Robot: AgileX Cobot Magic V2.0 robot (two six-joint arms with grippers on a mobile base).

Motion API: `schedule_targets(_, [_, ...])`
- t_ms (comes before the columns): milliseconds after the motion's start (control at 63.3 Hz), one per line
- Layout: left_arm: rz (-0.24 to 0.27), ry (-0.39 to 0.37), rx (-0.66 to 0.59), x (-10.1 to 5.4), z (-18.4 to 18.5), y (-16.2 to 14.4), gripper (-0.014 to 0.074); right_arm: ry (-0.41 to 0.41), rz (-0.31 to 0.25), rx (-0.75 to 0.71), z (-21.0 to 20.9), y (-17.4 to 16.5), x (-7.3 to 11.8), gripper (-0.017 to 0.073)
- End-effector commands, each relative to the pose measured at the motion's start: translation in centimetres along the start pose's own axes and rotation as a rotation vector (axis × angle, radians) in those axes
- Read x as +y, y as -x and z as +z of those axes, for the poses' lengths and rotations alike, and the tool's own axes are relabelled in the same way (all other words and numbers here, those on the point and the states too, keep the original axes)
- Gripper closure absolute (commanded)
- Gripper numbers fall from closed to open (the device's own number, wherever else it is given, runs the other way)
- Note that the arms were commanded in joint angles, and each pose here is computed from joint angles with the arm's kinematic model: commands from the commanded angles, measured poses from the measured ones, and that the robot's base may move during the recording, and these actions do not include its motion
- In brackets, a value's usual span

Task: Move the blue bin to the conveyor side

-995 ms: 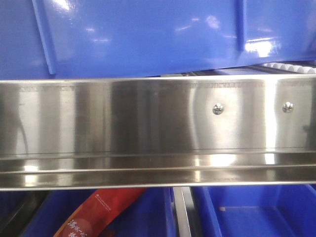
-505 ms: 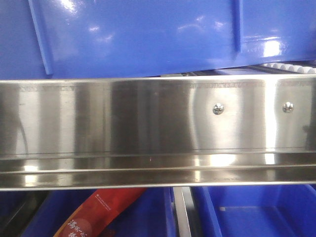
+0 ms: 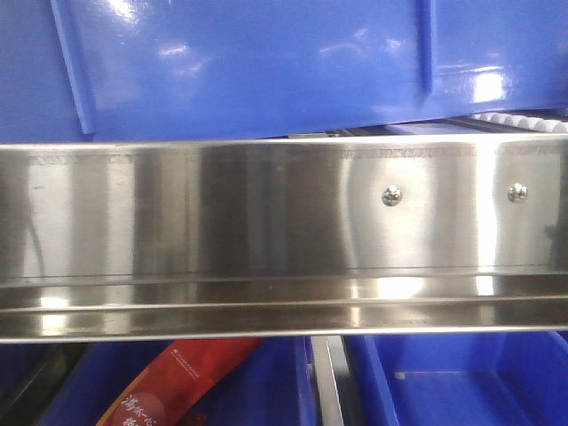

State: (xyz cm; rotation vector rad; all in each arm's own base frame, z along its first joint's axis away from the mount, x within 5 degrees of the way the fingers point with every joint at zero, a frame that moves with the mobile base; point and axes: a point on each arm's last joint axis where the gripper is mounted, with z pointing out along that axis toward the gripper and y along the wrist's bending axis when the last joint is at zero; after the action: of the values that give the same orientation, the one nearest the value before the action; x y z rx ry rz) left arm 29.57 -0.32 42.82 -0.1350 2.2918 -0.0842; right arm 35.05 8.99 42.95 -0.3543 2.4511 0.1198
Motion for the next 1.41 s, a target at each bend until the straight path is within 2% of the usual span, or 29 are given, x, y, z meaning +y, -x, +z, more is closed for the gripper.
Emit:
schedule_targets(0, [-0.017,-0.010,0.014,-0.2,1.4,0.1,0.0054,-0.013,0.002,-0.026,-0.5,0.1,-0.1,0.0630])
schedule_targets(363, [-0.018,0.004,0.107,-0.1,5.8,-0.4,0.0070,-0.013,0.002,-0.026,-0.5,0.1,-0.1,0.0630])
schedule_targets(868, [-0.018,0.006,0.125,-0.1,5.9,-0.6,0.0187,-0.013,0.002,-0.026,-0.5,0.1,-0.1,0.0630])
schedule_targets(1011, [-0.018,0.007,0.134,-0.1,5.9,-0.6,0.0309,-0.013,0.002,-0.026,-0.5,0.1,-0.1,0.0630])
schedule_targets(1232, [-0.024,0.001,0.138,-0.2,5.9,-0.7,0.0628,-0.013,0.002,-0.026,-0.5,0.1,-0.1,0.0630])
schedule_targets(1389, [-0.035,-0.013,0.140,-0.3,5.9,-0.7,0.0602,-0.013,0.002,-0.026,-0.5,0.1,-0.1,0.0630])
